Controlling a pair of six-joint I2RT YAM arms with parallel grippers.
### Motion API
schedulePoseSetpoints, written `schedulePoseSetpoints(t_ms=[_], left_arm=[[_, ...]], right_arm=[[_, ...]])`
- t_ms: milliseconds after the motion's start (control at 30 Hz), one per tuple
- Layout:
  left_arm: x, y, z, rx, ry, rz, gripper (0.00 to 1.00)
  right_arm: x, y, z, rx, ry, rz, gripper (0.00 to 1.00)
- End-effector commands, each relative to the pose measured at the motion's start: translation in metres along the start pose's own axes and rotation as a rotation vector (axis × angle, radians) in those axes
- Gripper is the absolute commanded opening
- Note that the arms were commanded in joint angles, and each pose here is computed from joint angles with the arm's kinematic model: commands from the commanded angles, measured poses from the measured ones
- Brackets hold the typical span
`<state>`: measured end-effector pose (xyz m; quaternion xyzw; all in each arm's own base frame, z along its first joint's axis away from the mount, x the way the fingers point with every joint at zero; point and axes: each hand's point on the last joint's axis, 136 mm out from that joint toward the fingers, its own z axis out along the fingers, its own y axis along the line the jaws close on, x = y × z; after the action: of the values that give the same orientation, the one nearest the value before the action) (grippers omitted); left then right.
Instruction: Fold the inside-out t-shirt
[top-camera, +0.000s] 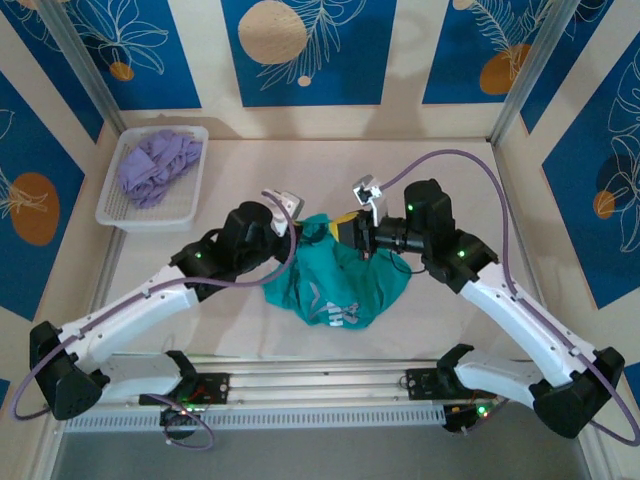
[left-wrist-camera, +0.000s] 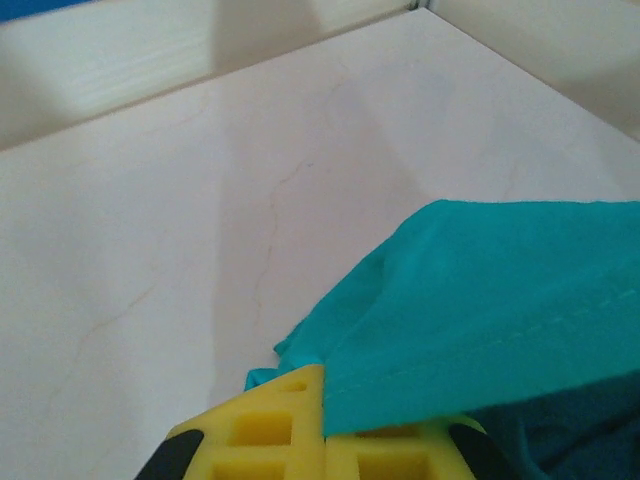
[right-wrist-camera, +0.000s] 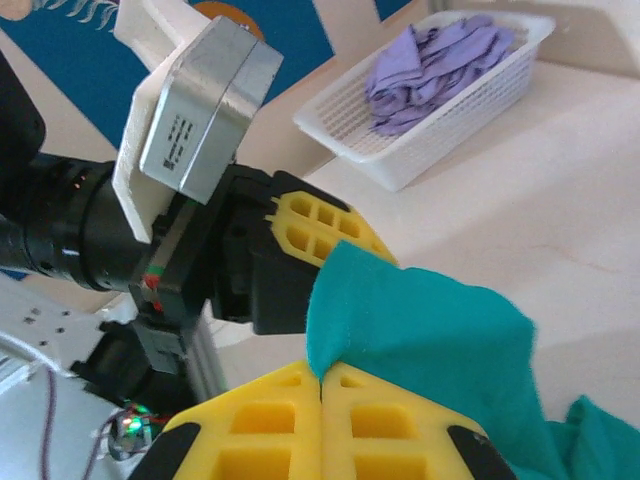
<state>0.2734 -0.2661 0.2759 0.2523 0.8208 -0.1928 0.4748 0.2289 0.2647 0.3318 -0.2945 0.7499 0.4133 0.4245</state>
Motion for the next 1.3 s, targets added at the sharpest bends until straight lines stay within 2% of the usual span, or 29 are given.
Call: schedulePoseSetpoints(t_ms=[0,67,200,400,533,633,667,767,800,933,1000,1133,1267], left_arm=[[0.003,0.0,-0.01,0.072,0.058,-0.076,0.0],[0.009,0.003,-0.012,0.094,0.087,-0.114,0.02],[0.022,0.014,-0.01,0.094,0.138,-0.161,0.1],[0.017,-0.003,-0.007,0.214,0.137,-0.202,0.24],[0.02,-0.001,-0.002,0.207,0.151,-0.2,0.26],[0.025,0.006,0.002,0.174,0.172,-0.193,0.26],[0.026,0.009,0.003,0.159,0.18,-0.187,0.23],[0.026,0.012,-0.001,0.14,0.191,-0.172,0.01],[0.022,0.007,-0.006,0.173,0.174,-0.174,0.0],[-0.01,-0.033,-0.038,0.438,0.024,-0.218,0.0],[-0.023,-0.041,-0.055,0.517,-0.033,-0.244,0.0],[-0.037,-0.038,-0.073,0.587,-0.08,-0.309,0.0],[-0.035,-0.023,-0.072,0.54,-0.08,-0.349,0.0]], right_arm=[[-0.009,-0.011,-0.021,0.13,-0.076,-0.085,0.0],[-0.013,-0.008,-0.028,0.133,-0.125,-0.113,0.0],[-0.018,0.01,-0.034,0.041,-0.198,-0.157,0.0],[-0.018,0.026,-0.031,-0.065,-0.211,-0.166,0.0],[-0.018,0.029,-0.03,-0.087,-0.211,-0.17,0.0],[-0.019,0.026,-0.033,-0.058,-0.215,-0.178,0.0],[-0.02,0.023,-0.034,-0.035,-0.219,-0.18,0.0],[-0.023,0.008,-0.04,0.064,-0.228,-0.18,0.0],[-0.023,0.001,-0.041,0.105,-0.221,-0.182,0.0],[-0.018,-0.021,-0.042,0.224,-0.191,-0.163,0.0],[-0.015,-0.025,-0.042,0.245,-0.18,-0.159,0.0],[-0.011,-0.035,-0.044,0.303,-0.145,-0.146,0.0],[-0.006,-0.043,-0.044,0.344,-0.104,-0.12,0.0]])
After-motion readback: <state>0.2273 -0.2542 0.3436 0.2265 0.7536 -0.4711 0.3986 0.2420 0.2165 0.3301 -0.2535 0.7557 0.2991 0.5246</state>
